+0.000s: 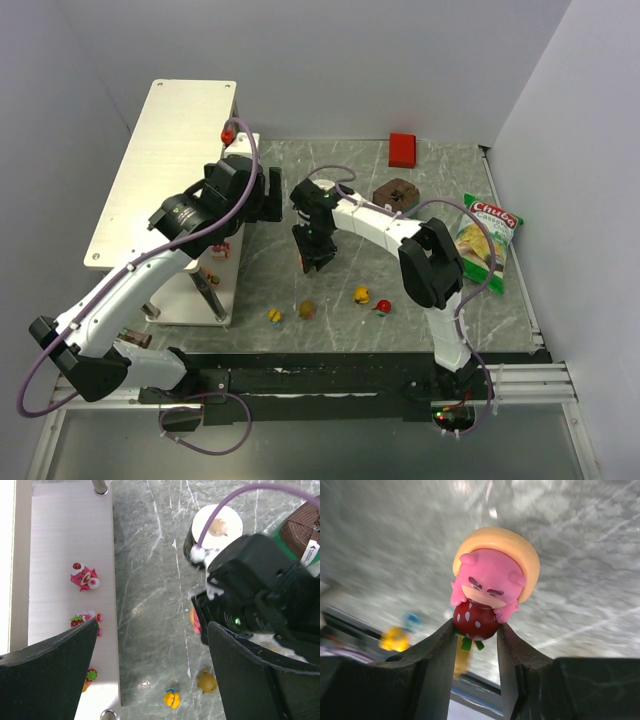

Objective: Place and organize the plastic toys onto the shelf

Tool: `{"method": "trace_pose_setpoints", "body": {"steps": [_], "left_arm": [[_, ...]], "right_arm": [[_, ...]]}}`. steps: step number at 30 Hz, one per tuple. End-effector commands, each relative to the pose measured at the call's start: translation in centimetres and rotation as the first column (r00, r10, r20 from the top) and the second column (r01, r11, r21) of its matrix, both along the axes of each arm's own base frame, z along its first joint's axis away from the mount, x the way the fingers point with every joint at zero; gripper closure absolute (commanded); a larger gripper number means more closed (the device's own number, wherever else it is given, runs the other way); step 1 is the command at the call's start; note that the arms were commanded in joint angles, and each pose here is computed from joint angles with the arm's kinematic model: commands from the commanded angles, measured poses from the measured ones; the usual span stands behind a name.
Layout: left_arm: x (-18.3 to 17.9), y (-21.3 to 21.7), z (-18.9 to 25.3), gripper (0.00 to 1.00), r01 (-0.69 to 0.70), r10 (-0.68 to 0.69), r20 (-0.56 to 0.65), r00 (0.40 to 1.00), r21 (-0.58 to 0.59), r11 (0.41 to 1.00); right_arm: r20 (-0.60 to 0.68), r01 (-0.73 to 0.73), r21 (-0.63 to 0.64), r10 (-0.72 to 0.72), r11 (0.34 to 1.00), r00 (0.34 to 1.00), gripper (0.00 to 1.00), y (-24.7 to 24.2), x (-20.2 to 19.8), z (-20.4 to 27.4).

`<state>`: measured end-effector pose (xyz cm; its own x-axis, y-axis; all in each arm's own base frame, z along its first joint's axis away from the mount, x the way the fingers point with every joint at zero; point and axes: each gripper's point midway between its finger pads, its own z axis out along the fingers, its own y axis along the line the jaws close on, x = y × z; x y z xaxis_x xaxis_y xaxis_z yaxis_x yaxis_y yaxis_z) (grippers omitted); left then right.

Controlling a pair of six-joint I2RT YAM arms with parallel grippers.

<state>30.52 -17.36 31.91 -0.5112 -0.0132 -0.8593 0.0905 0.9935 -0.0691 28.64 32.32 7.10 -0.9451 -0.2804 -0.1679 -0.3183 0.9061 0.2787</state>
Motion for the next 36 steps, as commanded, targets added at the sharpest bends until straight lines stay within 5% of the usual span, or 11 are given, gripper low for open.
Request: {"method": "trace_pose_setpoints", "body": {"steps": [1,11,13,14,17,20,26,31,36], "left_arm": [[-0.1,1.7,1.5,0.04,-0.027,0.027,0.049,0.998,0.007,1.000],[-0.2,1.6,1.6,0.04,-0.019,0.019,0.046,0.999,0.003,1.000],[-0.3,1.7,1.6,0.03,-0.021,0.020,0.045,0.999,0.005,1.000],[-0.2,1.6,1.6,0.03,-0.021,0.021,0.045,0.999,0.005,1.000],[-0.3,1.7,1.6,0.04,-0.020,0.020,0.046,0.999,0.005,1.000],[-0.3,1.8,1.7,0.03,-0.021,0.021,0.049,0.999,0.005,1.000],[-0.4,2.0,2.0,0.04,-0.027,0.027,0.060,0.998,0.002,1.000],[-0.3,2.0,2.1,0.04,-0.035,0.036,0.064,0.997,-0.009,0.999],[-0.4,2.0,2.2,0.04,-0.029,0.031,0.072,0.997,-0.020,0.999]], "right_arm": [[-0.018,-0.217,-0.153,0.217,0.964,0.976,0.93,-2.8,-0.8,-1.3],[-0.032,-0.360,-0.217,0.362,0.907,0.932,0.70,-3.5,-1.1,-1.4],[-0.004,-0.337,-0.213,0.344,0.917,0.939,0.63,-3.3,-0.7,-0.7],[0.008,-0.329,-0.204,0.337,0.922,0.941,0.51,-3.1,-0.6,-0.5],[0.093,-0.260,-0.166,0.278,0.951,0.956,0.25,-2.3,0.4,1.2],[0.163,-0.192,-0.114,0.209,0.975,0.964,0.15,-1.6,1.1,2.8],[0.209,0.146,0.037,-0.150,0.989,0.966,0.11,-1.9,1.8,6.9],[0.013,0.556,0.183,-0.567,0.811,0.823,0.13,-2.1,-0.8,8.9],[-0.219,0.740,0.184,-0.707,0.647,0.672,0.16,-1.4,-3.3,7.0]]}}
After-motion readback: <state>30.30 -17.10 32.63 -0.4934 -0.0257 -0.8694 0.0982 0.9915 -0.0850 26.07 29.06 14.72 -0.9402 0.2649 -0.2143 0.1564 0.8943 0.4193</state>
